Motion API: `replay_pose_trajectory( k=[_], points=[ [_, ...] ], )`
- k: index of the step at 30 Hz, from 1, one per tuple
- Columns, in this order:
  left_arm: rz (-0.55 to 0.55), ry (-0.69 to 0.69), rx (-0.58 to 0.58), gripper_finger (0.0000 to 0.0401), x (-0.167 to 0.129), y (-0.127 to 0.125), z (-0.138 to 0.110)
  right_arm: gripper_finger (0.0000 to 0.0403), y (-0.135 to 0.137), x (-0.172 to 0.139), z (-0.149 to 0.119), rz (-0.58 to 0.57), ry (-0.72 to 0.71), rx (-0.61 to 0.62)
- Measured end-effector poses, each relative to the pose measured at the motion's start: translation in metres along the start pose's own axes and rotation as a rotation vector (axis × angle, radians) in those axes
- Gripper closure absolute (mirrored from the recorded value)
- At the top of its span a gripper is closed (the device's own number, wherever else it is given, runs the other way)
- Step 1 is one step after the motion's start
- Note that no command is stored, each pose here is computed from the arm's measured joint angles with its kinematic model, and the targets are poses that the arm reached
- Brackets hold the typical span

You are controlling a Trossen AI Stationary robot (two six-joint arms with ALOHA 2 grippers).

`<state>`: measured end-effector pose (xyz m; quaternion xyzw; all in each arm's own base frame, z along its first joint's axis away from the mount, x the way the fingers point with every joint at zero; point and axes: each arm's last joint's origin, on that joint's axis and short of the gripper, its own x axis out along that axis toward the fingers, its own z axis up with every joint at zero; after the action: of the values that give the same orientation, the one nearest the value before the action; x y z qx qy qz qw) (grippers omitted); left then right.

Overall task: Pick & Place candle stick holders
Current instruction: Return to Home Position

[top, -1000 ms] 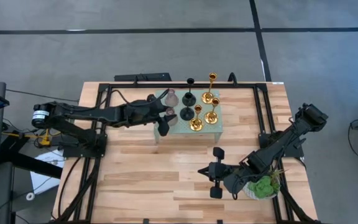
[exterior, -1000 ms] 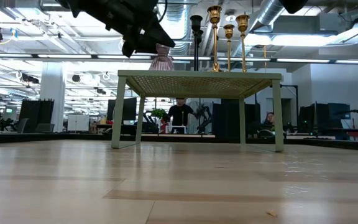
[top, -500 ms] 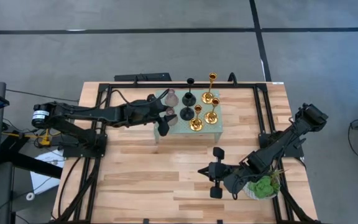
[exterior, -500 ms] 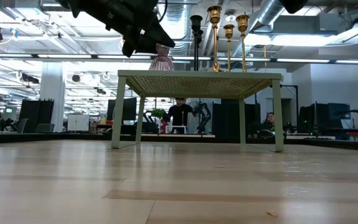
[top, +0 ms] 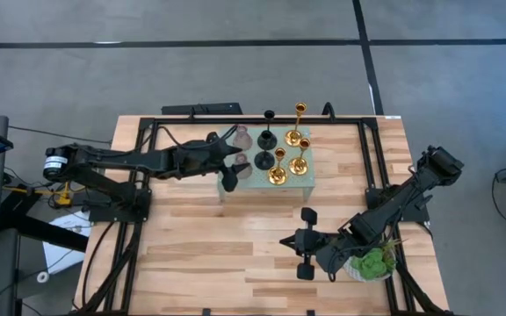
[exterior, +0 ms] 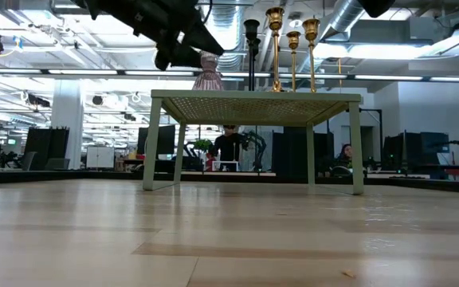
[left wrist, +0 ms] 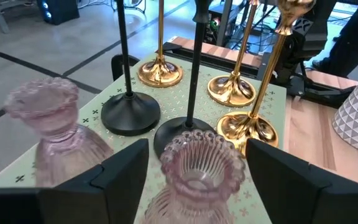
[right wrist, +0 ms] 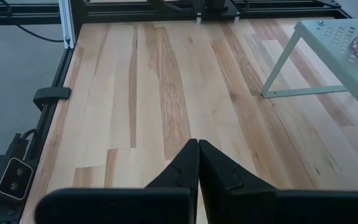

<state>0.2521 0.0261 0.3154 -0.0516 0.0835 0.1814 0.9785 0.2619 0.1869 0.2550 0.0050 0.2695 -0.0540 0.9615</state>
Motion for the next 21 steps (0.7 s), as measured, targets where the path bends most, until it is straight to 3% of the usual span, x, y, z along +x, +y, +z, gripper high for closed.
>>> replay_pose_trajectory(
  k=[7, 11, 14, 21],
  points=[
    [-0.011, -0.009, -0.020, 0.0127, -0.036, 0.007, 0.013, 0.0403, -0.001, 0.000, -0.002, -0.007, 0.014, -0.012],
    [-0.098, 0.037, -0.057, 0.0128, -0.055, 0.005, 0.013, 0.0403, -0.001, 0.000, -0.002, -0.004, 0.018, -0.020],
    [-0.180, 0.083, -0.032, 0.0132, -0.065, 0.001, 0.009, 0.0403, 0.001, -0.004, -0.003, 0.018, 0.023, -0.103],
    [-0.299, 0.088, 0.066, 0.0211, -0.077, -0.016, 0.007, 0.0403, -0.022, -0.028, 0.015, 0.121, 0.039, -0.171]
  ],
)
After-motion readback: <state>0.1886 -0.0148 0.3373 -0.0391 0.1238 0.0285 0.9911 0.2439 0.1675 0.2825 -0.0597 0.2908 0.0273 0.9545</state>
